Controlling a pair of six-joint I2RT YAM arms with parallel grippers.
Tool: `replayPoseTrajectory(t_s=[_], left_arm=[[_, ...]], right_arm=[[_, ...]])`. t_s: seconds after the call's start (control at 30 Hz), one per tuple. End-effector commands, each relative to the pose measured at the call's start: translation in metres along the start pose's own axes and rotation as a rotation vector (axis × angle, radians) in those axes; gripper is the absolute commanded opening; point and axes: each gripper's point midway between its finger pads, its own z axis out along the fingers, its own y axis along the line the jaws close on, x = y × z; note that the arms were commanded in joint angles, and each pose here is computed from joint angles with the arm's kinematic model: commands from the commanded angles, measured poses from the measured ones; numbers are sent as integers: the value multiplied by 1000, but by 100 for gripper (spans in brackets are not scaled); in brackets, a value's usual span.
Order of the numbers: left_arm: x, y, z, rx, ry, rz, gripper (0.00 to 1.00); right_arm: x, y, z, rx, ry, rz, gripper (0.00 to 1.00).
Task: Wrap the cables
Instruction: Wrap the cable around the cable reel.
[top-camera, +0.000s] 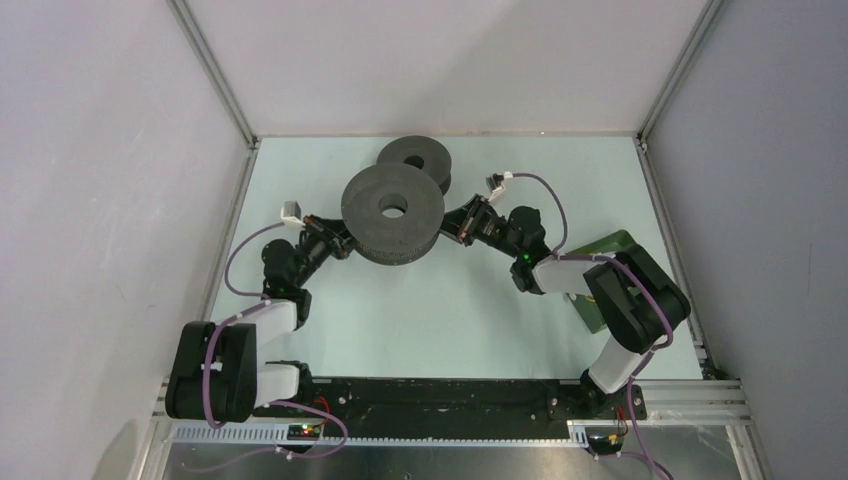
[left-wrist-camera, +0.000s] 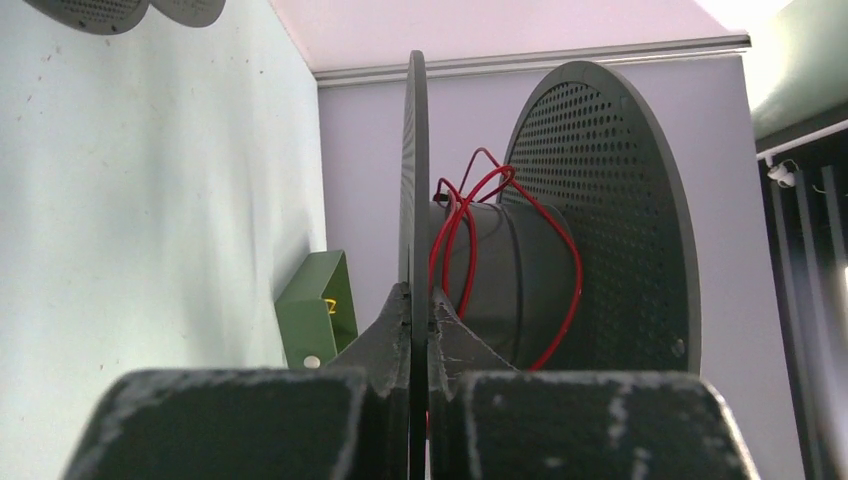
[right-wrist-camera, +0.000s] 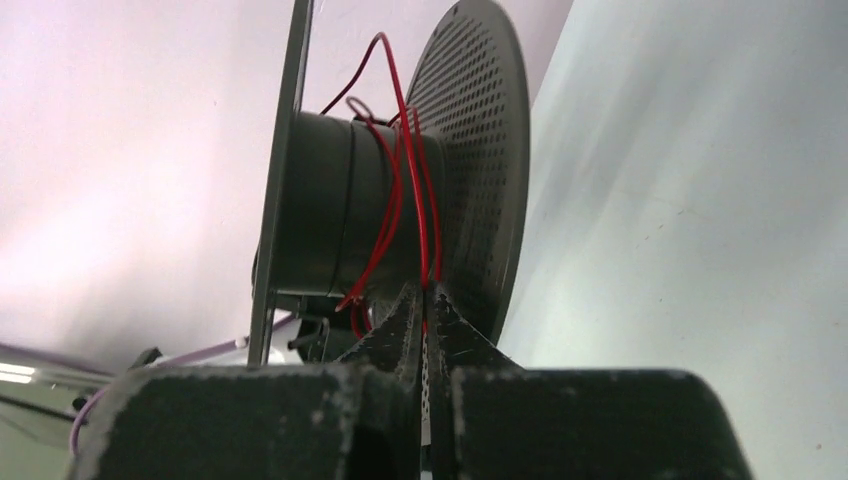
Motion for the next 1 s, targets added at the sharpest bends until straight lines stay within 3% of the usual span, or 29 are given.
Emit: replayPoseTrajectory(t_s=[0.0,0.97], left_arm=[[1,-54,-3,201,-7,44,0],[4,-59,-1,233,-87,-39,0]], right_arm=[[-18,-4,2,65,-140,-34,0],[-4,3,32,113,-377,80,0]])
